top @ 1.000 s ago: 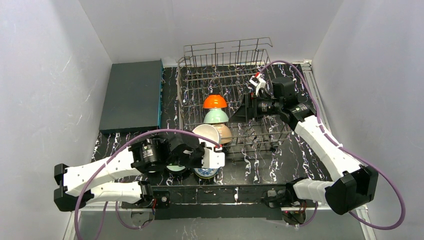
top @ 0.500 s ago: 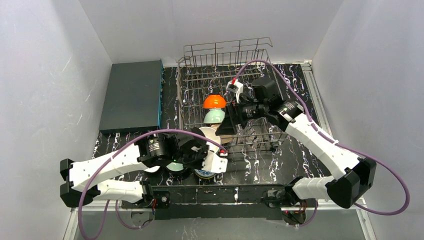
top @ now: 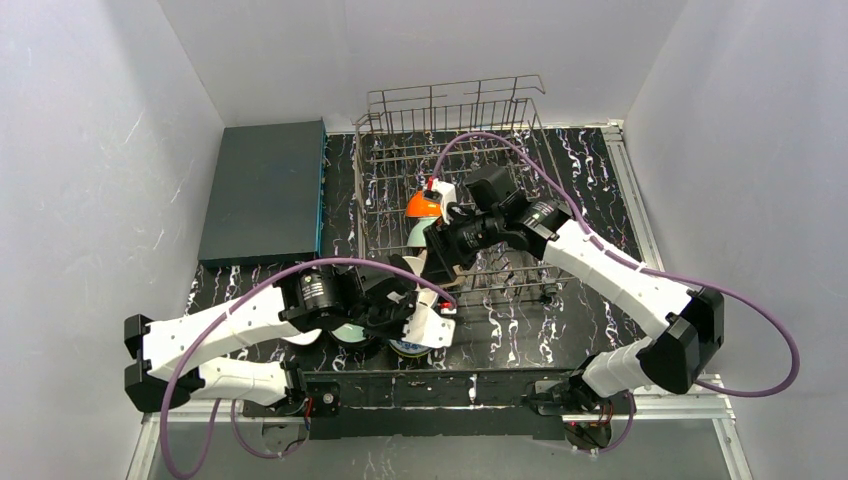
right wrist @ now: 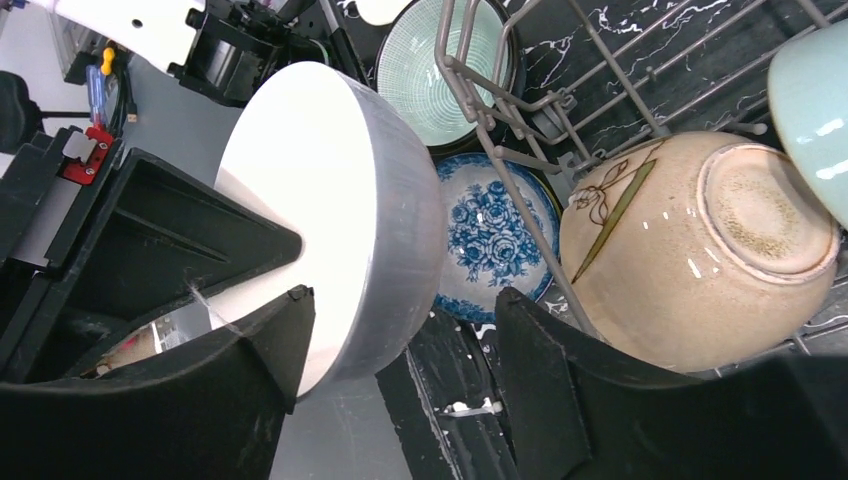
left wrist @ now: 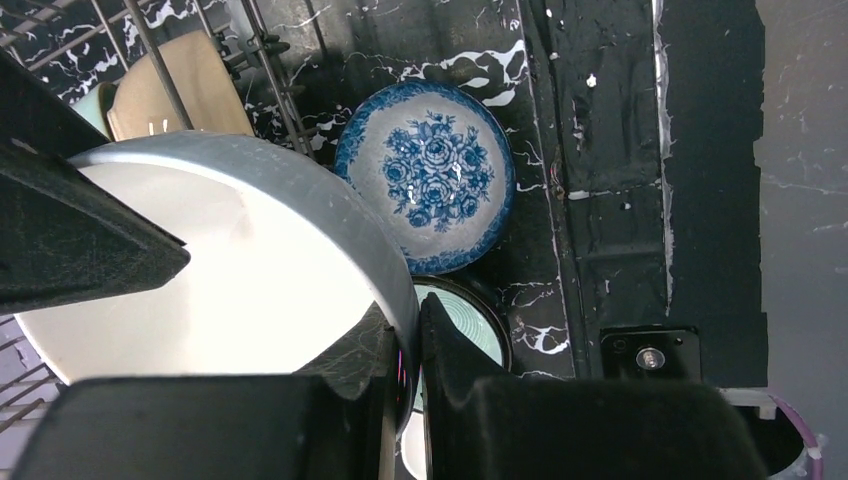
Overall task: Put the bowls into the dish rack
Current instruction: Place the bowl in the dish rack.
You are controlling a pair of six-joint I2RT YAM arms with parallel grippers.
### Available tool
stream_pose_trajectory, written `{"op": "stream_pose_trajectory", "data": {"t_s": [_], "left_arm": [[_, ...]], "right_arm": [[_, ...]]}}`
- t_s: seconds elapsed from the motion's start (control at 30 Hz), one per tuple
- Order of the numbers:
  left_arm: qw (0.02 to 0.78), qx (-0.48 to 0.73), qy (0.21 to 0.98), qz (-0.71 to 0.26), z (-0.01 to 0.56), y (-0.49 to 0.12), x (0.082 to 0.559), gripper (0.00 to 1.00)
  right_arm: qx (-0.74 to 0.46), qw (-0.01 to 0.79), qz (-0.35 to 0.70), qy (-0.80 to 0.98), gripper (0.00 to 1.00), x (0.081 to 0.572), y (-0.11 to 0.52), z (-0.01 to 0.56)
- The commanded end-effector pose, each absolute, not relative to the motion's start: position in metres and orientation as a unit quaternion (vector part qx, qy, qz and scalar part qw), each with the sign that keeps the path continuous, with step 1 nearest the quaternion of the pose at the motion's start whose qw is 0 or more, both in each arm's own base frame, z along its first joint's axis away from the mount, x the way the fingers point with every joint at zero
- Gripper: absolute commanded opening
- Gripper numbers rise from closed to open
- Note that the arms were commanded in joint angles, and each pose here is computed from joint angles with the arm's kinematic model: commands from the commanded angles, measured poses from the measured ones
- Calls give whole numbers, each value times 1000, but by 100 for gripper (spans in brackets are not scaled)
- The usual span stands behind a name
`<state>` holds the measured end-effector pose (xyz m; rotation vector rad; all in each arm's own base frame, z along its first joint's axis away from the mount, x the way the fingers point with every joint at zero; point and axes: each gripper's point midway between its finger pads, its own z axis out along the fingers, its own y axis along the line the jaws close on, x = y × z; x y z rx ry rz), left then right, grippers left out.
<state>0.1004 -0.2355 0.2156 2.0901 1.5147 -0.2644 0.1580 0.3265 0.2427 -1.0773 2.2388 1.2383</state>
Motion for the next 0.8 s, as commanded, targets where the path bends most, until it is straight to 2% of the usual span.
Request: {"op": "stream_pose_trajectory", "data": {"t_s": [0.0, 0.1, 0.23, 0.43, 0.57, 0.73, 0.77], "left_arm": [[315, 767, 552, -88, 242, -243, 110, 0], [318, 760, 562, -76, 243, -242, 115, 0], [317, 758, 566, -70, 243, -242, 118, 1], [326, 753, 570, -39, 251, -237, 128, 17], [340, 751, 566, -17, 260, -233, 136, 30], [367, 737, 568, 12, 273, -224, 146, 63], [377, 729, 571, 18, 277, -222, 149, 67]], "right_arm": [[-400, 190, 433, 785, 70, 159, 331, 249], [-401, 187, 438, 782, 60, 158, 333, 249], [-403, 187, 444, 779, 38, 158, 336, 251], [-399, 194, 438, 782, 1, 162, 337, 251], [-384, 214, 421, 794, 1, 173, 336, 249], [-355, 240, 394, 813, 1, 191, 331, 247], [-349, 244, 393, 815, 1, 194, 330, 247]]}}
